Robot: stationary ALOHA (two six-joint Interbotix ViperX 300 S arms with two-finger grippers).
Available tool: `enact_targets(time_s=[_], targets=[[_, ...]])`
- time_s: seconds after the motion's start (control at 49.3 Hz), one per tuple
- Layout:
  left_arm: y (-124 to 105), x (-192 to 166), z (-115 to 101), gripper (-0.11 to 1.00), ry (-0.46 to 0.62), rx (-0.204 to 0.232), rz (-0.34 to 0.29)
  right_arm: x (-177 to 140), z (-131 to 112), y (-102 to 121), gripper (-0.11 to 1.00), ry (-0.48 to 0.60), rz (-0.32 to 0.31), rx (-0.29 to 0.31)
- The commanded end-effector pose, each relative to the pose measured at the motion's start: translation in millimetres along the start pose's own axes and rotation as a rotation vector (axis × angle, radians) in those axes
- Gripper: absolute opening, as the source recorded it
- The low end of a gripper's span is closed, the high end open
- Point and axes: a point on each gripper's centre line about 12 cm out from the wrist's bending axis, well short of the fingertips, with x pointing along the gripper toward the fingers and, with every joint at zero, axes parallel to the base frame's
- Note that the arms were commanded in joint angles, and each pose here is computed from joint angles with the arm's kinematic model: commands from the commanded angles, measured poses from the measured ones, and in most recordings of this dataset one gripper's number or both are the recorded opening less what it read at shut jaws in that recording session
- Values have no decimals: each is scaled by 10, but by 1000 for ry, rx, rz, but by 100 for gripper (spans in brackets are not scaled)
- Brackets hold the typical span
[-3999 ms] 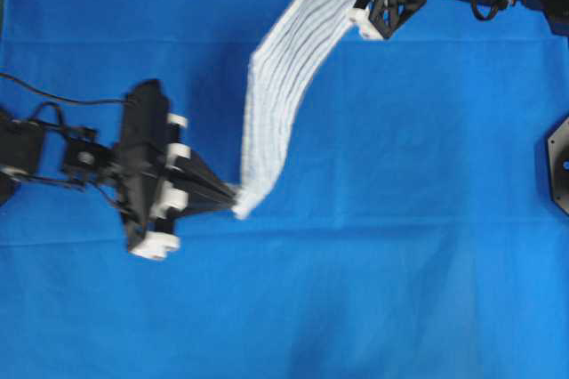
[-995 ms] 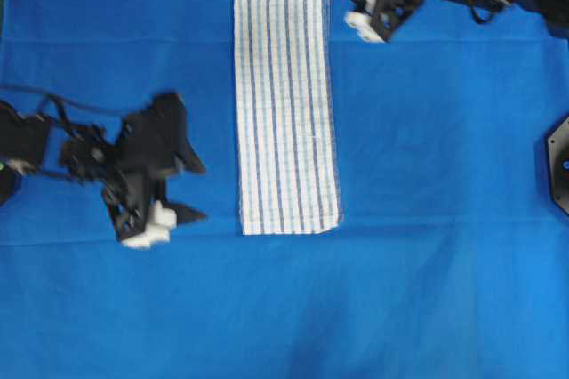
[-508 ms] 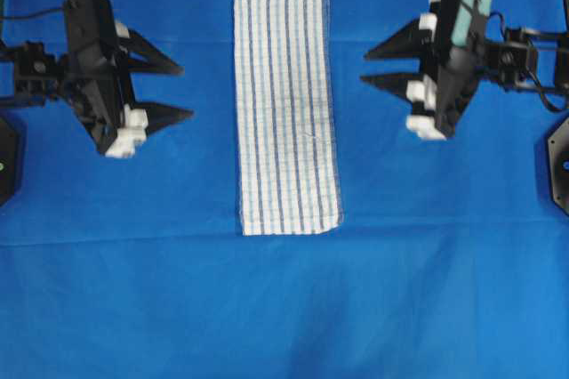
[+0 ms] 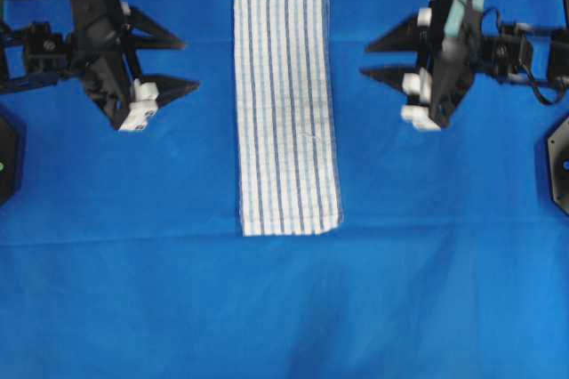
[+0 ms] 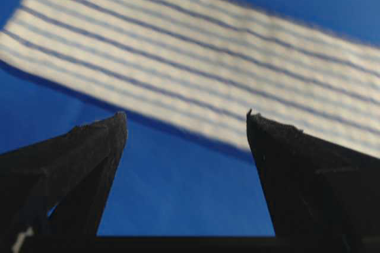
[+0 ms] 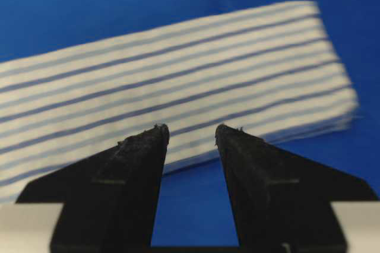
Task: Fold the blue towel.
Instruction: 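Move both grippers to the far end of the vertical strip, then grasp the far end corners of the strip with both grippers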
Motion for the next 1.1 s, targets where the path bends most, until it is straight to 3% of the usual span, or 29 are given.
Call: enact_targets(time_s=[0.0,0.203,0.406,0.751,1.076], targets=[[158,108,137,76,-62,1,46,94,135,-221,52,-50,-52,20],[522,504,166,85,-37,44,141,465,85,-664,62,-15,-142,65],[789,940,135,90,10,37,189,879,-68,-933,68,57,-178,90],[1074,1432,-169,90,102,7,228,1329,-390,-1027,68,145,-174,112],[1188,1509,-268,88,124,-12,247,1416,-531,-1138,67,169,-192,139]])
